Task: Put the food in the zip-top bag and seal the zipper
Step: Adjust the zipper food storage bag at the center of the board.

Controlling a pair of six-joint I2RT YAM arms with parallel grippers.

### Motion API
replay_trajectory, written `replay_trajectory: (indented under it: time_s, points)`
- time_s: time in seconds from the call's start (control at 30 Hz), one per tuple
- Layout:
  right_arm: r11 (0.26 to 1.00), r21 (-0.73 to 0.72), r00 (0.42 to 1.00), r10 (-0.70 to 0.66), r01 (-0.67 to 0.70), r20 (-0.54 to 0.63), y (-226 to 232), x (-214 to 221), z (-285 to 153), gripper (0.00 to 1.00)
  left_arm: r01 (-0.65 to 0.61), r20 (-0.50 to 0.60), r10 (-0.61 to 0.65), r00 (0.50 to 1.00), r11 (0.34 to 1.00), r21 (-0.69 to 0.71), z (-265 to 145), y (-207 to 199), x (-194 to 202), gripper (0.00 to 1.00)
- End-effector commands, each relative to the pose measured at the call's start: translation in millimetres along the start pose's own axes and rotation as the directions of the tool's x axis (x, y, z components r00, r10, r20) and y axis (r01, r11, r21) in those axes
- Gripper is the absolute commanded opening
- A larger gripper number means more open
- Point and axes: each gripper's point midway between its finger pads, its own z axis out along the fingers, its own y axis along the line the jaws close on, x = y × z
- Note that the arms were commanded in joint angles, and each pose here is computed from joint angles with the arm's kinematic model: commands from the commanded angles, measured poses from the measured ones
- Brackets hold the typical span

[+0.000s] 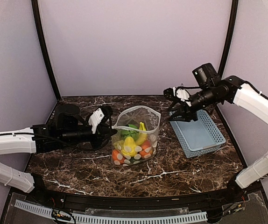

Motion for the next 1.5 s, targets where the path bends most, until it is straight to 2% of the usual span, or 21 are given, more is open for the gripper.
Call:
replay_trajectory:
  time_s: [0.0,0.27,0.33,0.53,0.63,0.8,0.9,0.97,1.1,1.23,1.47]
  points:
    - [0.985,-0.027,0.986,-0.169,0.169,-0.009,16.2,-13.8,16.3,0.41,-0.028,0.031,0.027,0.999,0.999,0.028,-5.6,-0.7,-15.3,0.01]
    - [0.965,-0.097,0.960,-0.256,0.246,-0.116,25.3,-0.8,54.6,0.43,-0.022,0.039,0.020,0.999,0.999,0.037,-4.1,0.1,-16.0,0.01]
    - [0.963,-0.093,0.952,-0.265,0.253,-0.154,23.7,4.8,60.0,0.39,-0.023,0.036,0.022,0.999,0.999,0.025,-4.9,3.0,-15.3,0.01]
    - [0.973,-0.005,0.940,-0.225,0.231,-0.255,6.0,14.8,53.1,0.13,-0.024,0.009,0.024,1.000,0.999,-0.042,-9.5,15.7,-4.8,0.01]
    - [0.971,0.035,0.936,-0.218,0.236,-0.276,2.3,13.1,40.5,0.05,-0.020,0.005,0.020,1.000,0.998,-0.055,-9.2,18.4,-0.6,0.01]
    - [0.969,0.060,0.951,-0.221,0.239,-0.215,7.1,-7.5,19.8,0.03,-0.011,0.006,0.011,1.000,0.999,-0.048,-3.6,18.8,0.3,0.01]
    - [0.974,0.075,0.963,-0.198,0.214,-0.184,8.0,-14.0,13.2,0.06,-0.005,0.004,0.005,1.000,0.999,-0.043,-1.2,18.8,0.4,0.01]
    - [0.978,0.101,0.973,-0.166,0.184,-0.160,2.1,-14.2,6.0,0.13,-0.003,0.007,0.004,1.000,0.999,-0.048,-1.7,19.8,-0.1,0.01]
    - [0.988,0.109,0.993,-0.098,0.105,-0.067,-9.2,-2.8,-4.2,0.33,-0.004,0.017,0.005,1.000,0.998,-0.056,-5.0,21.1,0.7,0.01]
    - [0.992,0.103,0.997,-0.074,0.073,0.004,-13.6,10.3,-8.4,0.59,-0.008,0.027,0.010,1.000,0.998,-0.065,-7.0,21.8,1.0,0.01]
    - [0.999,0.032,0.999,0.009,-0.010,0.031,-21.8,19.8,17.4,0.63,-0.008,0.040,0.011,0.999,0.998,-0.060,-7.6,20.6,1.2,0.01]
